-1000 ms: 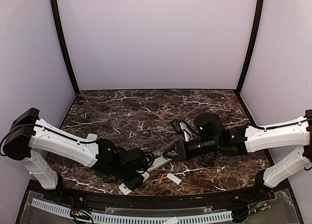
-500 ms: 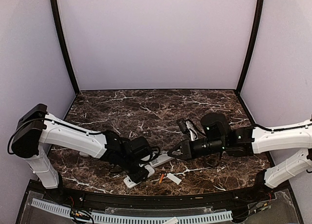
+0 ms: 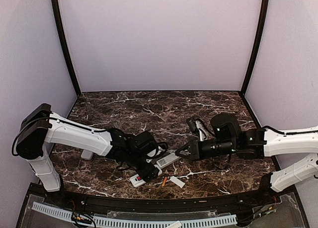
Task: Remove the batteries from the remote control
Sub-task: Move the remote control without the battery cover to the center of the board, then hold the remote control without the battery cover at the center of the board.
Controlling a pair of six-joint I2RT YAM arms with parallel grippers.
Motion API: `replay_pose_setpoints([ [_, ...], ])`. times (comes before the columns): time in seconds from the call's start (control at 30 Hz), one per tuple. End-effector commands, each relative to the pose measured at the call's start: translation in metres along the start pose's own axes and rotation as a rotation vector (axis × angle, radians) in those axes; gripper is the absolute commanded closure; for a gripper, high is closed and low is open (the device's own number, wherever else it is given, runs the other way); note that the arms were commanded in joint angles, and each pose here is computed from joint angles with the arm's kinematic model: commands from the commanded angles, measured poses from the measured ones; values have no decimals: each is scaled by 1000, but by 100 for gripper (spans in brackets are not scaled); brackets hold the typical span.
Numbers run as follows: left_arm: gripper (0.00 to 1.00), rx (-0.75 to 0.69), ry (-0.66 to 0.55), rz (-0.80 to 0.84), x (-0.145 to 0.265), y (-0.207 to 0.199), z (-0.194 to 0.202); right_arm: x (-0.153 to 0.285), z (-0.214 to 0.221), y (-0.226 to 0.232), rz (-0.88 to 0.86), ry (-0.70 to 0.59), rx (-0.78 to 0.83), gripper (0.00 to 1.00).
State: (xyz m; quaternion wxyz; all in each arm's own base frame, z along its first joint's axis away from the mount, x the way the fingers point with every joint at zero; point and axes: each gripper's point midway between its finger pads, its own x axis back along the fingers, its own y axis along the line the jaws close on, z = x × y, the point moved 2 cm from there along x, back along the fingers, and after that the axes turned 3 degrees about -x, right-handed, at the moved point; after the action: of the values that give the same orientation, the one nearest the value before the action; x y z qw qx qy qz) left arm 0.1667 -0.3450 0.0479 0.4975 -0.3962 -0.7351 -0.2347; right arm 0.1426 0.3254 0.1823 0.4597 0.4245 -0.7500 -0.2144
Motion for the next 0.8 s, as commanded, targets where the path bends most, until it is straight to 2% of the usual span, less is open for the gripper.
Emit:
replay_pose_setpoints([
  [0.0,9,94,-136,7,39,3,-20,8,-8,-5,52,-40,-1,100],
  [0.13,3,202,-200,29,67,4,-18,13,-11,-7,87,-51,2,100],
  [0.2,3,300,-211,30,76,8,-11,15,-10,-8,96,-52,-6,100],
  [0.53,5,739,-151,90,84,19,49,-10,17,-8,168,31,-8,100],
  [0.67,12,876,-107,146,77,18,67,-32,32,-7,207,96,2,100],
  [0.73,25,938,-96,167,72,18,75,-42,37,-2,205,121,11,100],
  [0.77,27,955,-105,181,72,18,75,-47,38,1,200,128,16,100],
])
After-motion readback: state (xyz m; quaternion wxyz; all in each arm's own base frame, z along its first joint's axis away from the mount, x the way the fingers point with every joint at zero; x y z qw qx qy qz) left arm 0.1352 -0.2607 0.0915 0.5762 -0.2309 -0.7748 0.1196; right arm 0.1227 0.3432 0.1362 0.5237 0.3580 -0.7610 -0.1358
